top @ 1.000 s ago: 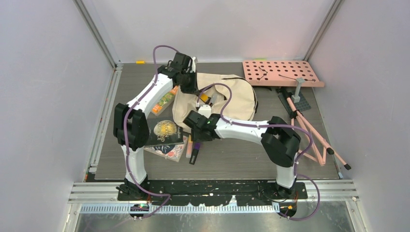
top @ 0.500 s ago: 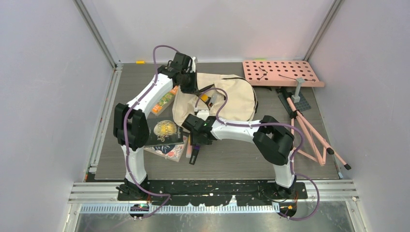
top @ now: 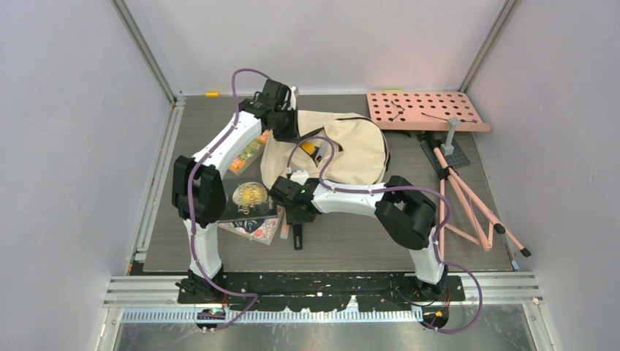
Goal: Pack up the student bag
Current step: Pick up the stationery from the center of the board, then place the stationery in the student bag.
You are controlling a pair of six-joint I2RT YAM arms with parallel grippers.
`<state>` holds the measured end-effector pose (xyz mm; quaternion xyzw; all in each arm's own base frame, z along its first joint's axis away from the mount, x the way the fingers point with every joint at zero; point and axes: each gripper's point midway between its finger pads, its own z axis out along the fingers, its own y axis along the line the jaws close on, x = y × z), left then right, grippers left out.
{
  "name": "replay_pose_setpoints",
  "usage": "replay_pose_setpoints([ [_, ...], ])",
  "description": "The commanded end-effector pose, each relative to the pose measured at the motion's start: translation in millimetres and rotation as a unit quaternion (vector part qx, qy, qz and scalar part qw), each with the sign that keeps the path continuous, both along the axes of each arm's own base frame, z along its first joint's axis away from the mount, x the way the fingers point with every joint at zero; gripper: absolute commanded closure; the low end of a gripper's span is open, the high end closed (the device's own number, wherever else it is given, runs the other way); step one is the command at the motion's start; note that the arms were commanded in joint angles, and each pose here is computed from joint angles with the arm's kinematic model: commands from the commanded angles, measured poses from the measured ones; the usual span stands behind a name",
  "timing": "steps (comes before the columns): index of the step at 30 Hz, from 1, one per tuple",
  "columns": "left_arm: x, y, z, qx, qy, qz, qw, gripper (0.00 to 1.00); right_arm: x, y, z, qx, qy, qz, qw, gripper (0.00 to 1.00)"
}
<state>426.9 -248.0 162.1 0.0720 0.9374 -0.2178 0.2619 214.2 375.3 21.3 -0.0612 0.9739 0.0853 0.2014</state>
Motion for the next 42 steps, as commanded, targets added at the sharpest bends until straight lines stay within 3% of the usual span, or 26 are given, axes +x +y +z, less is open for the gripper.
replay_pose_setpoints([
  [1, 15, 6, 20, -0.008, -0.03, 0.007, 0.999, 1.0, 4, 2, 6, -0.016, -0.01, 0.005, 1.0, 0.68],
  [14, 2, 11, 19, -0.009, -0.023, 0.008, 1.0, 1.0, 32, -28, 70, 0.015, -0.082, 0.027, 0.996, 0.99],
  [19, -7, 13, 12, -0.012, -0.014, 0.011, 1.0, 1.0, 39, -43, 126, 0.023, -0.114, 0.029, 0.993, 1.0],
  [25, -12, 16, 18, -0.013, -0.017, 0.012, 1.0, 1.0, 75, -95, 166, 0.029, -0.137, -0.043, 0.989, 1.0],
  [32, -17, 16, 18, -0.016, -0.014, 0.012, 1.0, 1.0, 161, -143, 194, 0.061, -0.196, -0.141, 0.968, 1.0],
  [42, -12, 13, 17, -0.017, -0.011, 0.009, 1.0, 1.0, 265, -124, 205, 0.12, -0.255, -0.174, 0.943, 1.0],
])
